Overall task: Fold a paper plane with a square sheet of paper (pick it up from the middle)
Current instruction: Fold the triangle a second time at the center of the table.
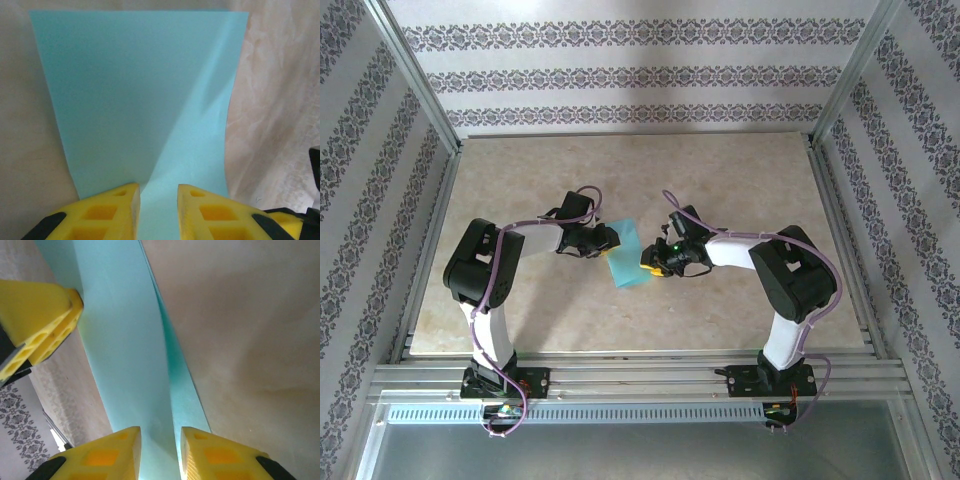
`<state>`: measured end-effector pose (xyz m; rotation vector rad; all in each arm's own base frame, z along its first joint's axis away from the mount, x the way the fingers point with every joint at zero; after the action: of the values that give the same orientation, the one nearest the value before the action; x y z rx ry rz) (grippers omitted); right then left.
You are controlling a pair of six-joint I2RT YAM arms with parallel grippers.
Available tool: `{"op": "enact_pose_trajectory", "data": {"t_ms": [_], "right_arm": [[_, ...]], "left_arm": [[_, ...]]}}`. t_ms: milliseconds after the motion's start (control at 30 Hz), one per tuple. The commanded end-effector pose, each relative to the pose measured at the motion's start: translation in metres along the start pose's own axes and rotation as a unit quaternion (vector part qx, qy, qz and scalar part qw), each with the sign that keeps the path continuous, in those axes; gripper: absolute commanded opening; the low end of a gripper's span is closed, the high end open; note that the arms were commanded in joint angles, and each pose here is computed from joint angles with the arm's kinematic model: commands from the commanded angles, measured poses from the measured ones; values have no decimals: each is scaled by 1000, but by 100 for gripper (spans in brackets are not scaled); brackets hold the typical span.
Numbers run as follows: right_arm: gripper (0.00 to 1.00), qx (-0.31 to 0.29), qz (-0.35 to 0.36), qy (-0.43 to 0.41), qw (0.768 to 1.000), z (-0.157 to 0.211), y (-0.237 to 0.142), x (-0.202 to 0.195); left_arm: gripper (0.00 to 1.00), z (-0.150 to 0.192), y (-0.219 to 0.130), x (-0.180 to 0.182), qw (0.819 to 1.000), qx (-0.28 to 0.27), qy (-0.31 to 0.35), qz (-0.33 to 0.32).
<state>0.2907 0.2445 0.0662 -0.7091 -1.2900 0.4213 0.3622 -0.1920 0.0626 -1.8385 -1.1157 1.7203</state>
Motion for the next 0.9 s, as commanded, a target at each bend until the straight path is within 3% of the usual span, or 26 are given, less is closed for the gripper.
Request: {"op": "enact_pose_trajectory", "data": {"t_ms": [0, 233, 367, 633, 867], "right_arm": [[29, -16, -12, -13, 1000, -5, -4, 5], [25, 0, -19, -7, 1000, 1, -3, 4], [17, 2, -15, 6, 1000, 5, -4, -1], [9, -10, -11, 29, 999, 5, -4, -1], [0, -35, -6, 58, 998, 7, -12, -2]], "left_arm": [[28, 2, 4, 9, 1000, 15, 0, -16], [28, 1, 5, 8, 1000, 15, 1, -15], [28, 0, 5, 5, 1000, 18, 8, -10], [32, -6, -12, -17, 998, 6, 57, 5], [37, 8, -24, -31, 993, 8, 117, -10]]}}
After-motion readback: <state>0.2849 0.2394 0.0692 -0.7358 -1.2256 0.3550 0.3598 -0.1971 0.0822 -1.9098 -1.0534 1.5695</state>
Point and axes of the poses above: each hand's point on the last joint's axis, 136 mm out from that joint toward the fingers, its own y axis out along the fingers, its own x axis along the line the jaws close on, z = x × y, the point moved 5 cm from there along -y, back along the fingers, and after that the axes turned 4 degrees about y, right-handed, at the moved point
